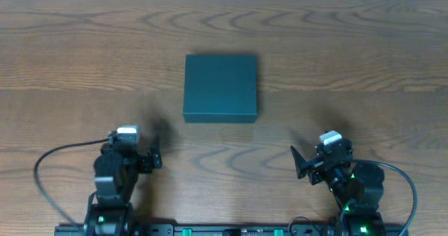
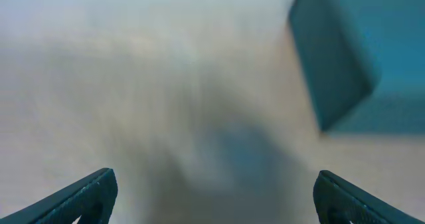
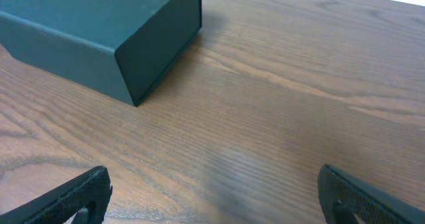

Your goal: Pack container

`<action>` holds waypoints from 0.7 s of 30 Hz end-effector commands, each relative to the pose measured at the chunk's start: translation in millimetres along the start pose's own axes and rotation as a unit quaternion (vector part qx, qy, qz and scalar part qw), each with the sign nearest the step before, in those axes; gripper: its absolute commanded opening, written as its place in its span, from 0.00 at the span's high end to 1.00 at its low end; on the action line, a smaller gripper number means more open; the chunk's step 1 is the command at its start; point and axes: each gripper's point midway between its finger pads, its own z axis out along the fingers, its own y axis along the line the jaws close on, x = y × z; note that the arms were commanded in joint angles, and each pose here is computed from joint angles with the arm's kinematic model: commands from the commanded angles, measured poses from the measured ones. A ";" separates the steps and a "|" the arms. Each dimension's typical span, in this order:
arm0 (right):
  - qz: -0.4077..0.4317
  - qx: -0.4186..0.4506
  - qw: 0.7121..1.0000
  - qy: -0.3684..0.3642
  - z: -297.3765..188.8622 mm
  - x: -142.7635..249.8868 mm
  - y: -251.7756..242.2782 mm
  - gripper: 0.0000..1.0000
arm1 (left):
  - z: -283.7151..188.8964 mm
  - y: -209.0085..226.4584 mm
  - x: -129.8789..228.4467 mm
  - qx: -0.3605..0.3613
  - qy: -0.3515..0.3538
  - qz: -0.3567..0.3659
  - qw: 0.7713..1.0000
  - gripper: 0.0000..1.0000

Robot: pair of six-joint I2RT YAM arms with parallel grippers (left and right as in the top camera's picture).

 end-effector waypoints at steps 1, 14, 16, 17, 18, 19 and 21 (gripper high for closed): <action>-0.006 -0.008 1.000 0.002 1.0 3.2 3.3 0.01 | -13.0 9.0 -36.4 -0.026 -0.081 -0.009 0.996 0.04; -0.006 -0.008 1.000 0.002 1.0 3.2 3.3 0.01 | -42.2 8.0 -48.2 -0.028 -0.140 -0.007 0.990 0.04; -0.006 -0.008 1.000 0.002 0.9 3.0 3.3 0.01 | -39.1 8.8 -36.3 -0.030 -0.116 -0.008 0.993 0.04; -0.007 -0.008 1.000 0.001 0.8 2.7 3.3 0.01 | -38.2 9.2 -32.4 -0.030 -0.107 -0.008 0.994 0.04; -0.008 -0.007 1.000 -0.002 0.3 1.3 3.2 0.01 | -37.5 9.4 -28.8 -0.031 -0.100 -0.009 0.994 0.04; -0.011 -0.006 1.000 -0.009 -0.7 -1.5 3.1 0.01 | -36.7 9.6 -24.9 -0.031 -0.092 -0.009 0.995 0.04; -0.026 0.001 0.999 -0.044 -6.9 -16.5 2.7 0.01 | -36.4 9.8 -23.0 -0.032 -0.088 -0.009 0.996 0.04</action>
